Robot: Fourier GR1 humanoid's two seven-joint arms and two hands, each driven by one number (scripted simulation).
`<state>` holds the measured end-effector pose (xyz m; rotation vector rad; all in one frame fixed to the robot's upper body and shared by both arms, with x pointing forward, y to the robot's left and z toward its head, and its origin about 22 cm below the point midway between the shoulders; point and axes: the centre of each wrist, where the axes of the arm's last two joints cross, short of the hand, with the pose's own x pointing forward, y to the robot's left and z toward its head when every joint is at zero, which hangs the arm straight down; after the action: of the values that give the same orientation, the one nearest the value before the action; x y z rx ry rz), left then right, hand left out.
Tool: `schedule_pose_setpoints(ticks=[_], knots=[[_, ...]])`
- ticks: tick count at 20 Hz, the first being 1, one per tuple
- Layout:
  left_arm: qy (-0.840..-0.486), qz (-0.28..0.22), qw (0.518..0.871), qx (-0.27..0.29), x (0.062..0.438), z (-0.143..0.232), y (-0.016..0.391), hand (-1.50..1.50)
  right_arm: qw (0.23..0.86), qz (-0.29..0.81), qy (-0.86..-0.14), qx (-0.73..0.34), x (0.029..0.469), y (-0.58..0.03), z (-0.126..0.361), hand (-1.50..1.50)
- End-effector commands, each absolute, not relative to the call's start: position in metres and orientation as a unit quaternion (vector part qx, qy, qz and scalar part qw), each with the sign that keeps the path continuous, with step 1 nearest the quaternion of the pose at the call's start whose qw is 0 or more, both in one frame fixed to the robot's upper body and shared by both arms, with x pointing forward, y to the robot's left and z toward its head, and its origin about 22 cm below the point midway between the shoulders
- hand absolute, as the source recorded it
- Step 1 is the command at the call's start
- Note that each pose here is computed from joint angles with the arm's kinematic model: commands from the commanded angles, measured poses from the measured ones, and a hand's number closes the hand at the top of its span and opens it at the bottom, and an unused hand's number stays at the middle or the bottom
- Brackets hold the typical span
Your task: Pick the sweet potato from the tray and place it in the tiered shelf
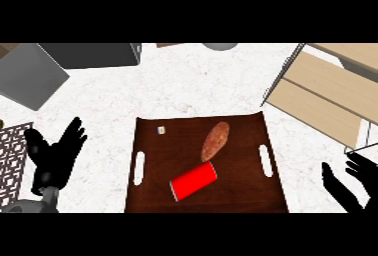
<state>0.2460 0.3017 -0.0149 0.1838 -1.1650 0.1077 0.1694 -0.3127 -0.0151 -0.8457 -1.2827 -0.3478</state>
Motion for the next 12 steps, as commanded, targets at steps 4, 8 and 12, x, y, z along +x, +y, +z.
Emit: schedule_pose_setpoints(ticks=[4, 8, 12], knots=[[-0.523, 0.029, 0.85, 0.045, 0.234, -0.026, 0.286, 0.0, 0.712, -0.148, -0.585, -0.358, 0.104, -0.222, -0.002, -1.5], [-0.532, 0.018, 0.845, 0.048, 0.247, -0.016, 0.294, 0.0, 0.741, -0.102, -0.574, -0.334, 0.1, -0.216, 0.036, -1.5], [-0.531, 0.018, 0.846, 0.04, 0.247, -0.013, 0.288, 0.0, 0.769, -0.067, -0.553, -0.314, 0.104, -0.204, 0.068, -1.5]])
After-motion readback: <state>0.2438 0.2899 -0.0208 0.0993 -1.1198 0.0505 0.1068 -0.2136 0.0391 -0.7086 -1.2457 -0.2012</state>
